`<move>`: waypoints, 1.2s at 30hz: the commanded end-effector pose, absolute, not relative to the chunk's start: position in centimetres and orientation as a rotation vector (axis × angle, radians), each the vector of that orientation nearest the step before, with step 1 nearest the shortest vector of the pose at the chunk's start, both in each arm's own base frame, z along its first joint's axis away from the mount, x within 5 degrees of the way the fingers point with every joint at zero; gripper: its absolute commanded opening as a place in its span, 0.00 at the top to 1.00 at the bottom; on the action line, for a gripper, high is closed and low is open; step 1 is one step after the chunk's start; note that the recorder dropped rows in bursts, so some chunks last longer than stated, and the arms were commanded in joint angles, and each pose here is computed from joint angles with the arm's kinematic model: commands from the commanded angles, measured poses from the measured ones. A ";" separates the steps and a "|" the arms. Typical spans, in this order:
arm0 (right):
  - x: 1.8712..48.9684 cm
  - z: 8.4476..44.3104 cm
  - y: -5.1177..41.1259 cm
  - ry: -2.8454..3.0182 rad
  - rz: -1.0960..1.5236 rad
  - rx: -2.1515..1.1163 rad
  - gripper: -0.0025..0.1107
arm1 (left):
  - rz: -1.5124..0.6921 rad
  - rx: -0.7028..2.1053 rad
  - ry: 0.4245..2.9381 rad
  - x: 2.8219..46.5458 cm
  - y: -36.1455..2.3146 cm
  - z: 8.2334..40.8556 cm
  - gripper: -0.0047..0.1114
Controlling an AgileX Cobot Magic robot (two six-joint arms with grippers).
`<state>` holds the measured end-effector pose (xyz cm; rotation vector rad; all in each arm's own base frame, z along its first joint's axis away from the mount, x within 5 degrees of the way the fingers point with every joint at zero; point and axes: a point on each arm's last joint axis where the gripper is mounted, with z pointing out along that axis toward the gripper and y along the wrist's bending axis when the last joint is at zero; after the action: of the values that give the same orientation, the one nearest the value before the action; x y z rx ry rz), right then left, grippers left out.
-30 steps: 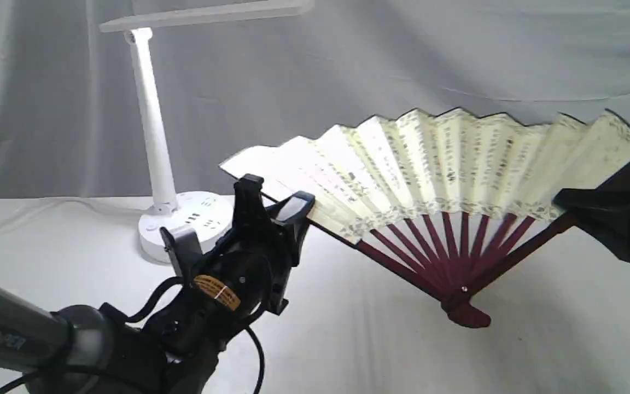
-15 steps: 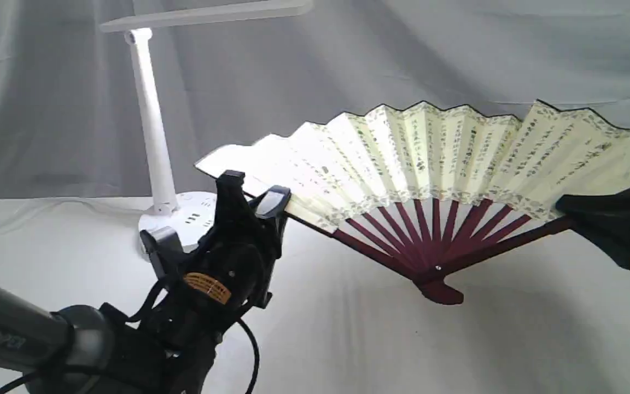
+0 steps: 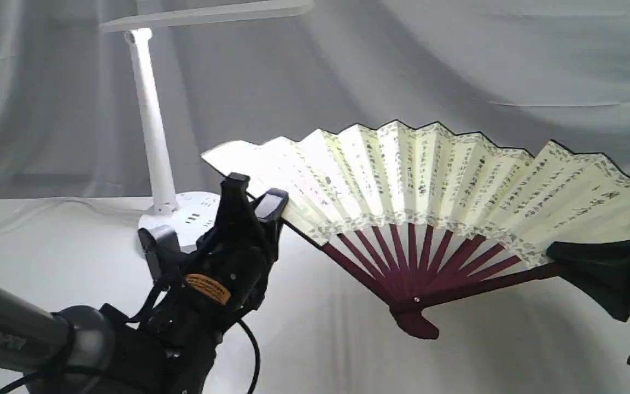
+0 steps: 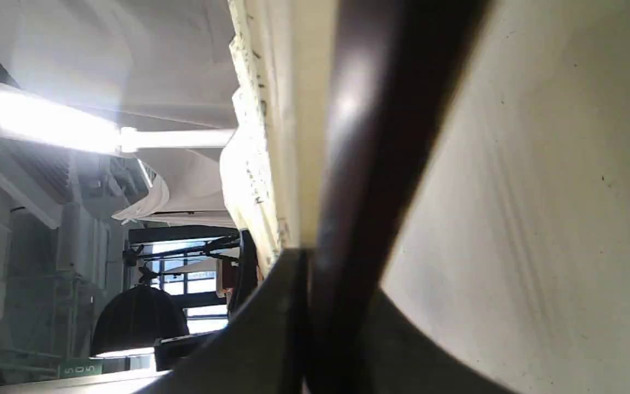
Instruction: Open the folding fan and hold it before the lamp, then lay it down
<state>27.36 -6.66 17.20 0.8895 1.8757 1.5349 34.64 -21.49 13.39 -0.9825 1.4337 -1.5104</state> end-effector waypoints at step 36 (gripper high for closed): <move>26.9 16.9 -6.6 1.918 1.484 0.799 0.98 | -1.488 -1.176 1.069 35.1 -18.6 17.9 0.96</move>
<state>27.21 -6.39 17.63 0.8305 1.8544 1.5790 34.45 -20.89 15.44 -1.0489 1.3490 -1.4738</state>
